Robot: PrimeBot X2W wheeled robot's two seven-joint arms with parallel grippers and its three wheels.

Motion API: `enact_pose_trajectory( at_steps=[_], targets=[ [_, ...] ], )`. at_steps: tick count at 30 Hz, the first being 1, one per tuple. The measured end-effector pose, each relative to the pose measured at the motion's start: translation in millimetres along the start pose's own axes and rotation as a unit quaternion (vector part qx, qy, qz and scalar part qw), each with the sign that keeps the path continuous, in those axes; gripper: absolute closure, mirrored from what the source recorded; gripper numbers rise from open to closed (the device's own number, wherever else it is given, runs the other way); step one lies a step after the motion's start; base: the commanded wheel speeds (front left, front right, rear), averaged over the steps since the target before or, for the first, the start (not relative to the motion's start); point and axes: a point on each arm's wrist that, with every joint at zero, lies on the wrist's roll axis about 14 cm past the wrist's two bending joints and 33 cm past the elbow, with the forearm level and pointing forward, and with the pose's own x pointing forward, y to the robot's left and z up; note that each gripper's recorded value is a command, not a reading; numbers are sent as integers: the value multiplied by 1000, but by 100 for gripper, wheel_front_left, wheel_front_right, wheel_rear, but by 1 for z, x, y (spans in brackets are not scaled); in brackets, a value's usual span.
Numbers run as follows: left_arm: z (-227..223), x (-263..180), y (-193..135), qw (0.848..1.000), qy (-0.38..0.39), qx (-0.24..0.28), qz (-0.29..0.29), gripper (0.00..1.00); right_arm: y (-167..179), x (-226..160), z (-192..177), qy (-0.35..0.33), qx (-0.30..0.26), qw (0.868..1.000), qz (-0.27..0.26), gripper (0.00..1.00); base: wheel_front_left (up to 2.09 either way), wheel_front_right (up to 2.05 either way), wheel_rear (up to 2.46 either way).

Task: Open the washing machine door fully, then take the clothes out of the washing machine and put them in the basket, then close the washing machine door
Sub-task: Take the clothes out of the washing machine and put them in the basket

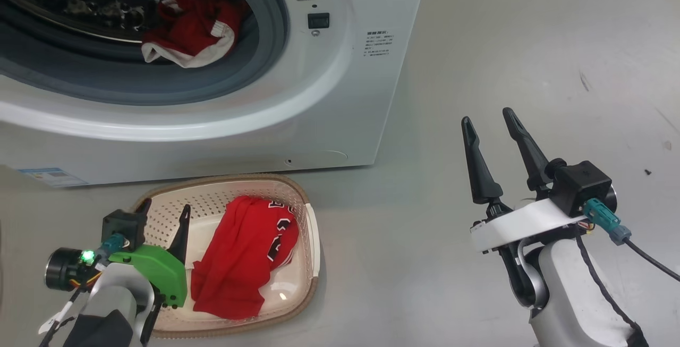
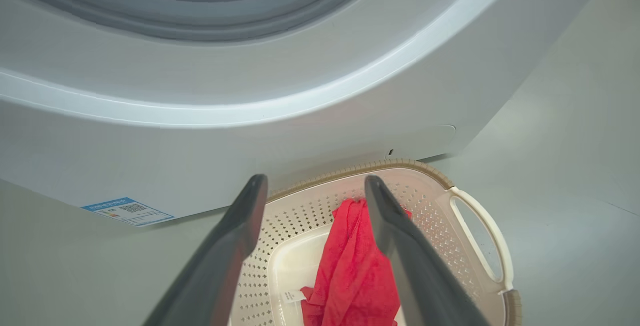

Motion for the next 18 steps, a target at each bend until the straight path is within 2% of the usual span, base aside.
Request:
enact_pose_trajectory(
  at_steps=[11,18],
  targets=[
    [40,-34,3,997,-73,-28,20,0,16,-22,16,-17,8,1000,15,0,0,0,0],
    [81,-64,3,988,-150,-31,28,0,28,-41,25,-27,10,999,28,0,0,0,0]
  ],
)
